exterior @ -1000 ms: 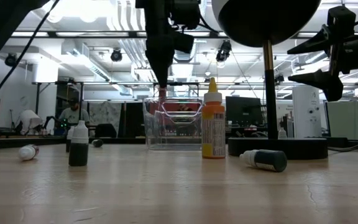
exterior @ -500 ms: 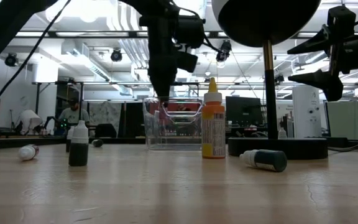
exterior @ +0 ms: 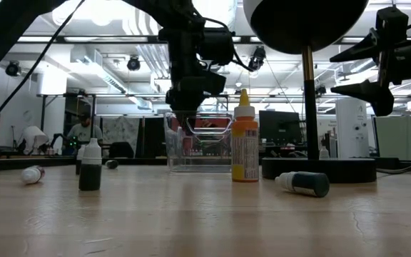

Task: Pick & Place food coloring
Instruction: Put the small orange food coloring bottle into the transparent bin

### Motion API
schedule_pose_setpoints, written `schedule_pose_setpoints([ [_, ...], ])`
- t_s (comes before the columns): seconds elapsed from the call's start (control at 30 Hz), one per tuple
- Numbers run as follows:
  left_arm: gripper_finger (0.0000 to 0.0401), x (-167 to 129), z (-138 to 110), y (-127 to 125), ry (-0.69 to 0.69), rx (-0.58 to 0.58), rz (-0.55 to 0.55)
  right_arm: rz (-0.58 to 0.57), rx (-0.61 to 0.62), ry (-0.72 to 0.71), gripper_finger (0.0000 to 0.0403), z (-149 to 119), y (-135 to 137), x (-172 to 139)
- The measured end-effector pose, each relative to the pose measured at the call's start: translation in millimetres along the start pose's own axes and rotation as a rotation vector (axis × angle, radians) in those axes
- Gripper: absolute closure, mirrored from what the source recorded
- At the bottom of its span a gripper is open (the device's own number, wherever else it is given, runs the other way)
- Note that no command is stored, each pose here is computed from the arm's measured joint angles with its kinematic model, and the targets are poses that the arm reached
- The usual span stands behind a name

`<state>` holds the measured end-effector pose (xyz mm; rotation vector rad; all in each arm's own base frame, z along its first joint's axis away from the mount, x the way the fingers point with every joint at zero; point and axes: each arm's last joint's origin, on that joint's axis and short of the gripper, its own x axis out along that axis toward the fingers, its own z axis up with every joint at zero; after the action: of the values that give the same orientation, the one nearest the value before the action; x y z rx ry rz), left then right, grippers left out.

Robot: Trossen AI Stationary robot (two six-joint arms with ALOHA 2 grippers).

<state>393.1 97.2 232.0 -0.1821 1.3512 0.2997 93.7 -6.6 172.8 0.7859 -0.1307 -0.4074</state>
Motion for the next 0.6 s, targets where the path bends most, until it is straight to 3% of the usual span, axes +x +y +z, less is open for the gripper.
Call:
schedule_pose_setpoints([
  [0.3,0.036,7,-2,-2,-0.004,-0.135,-0.046,0.0,0.0,0.0,0.0101,0,0,0],
  [0.6,0.036,18,-3,-5,-0.016,-0.164,-0.064,0.0,0.0,0.0,0.0101,0,0,0],
])
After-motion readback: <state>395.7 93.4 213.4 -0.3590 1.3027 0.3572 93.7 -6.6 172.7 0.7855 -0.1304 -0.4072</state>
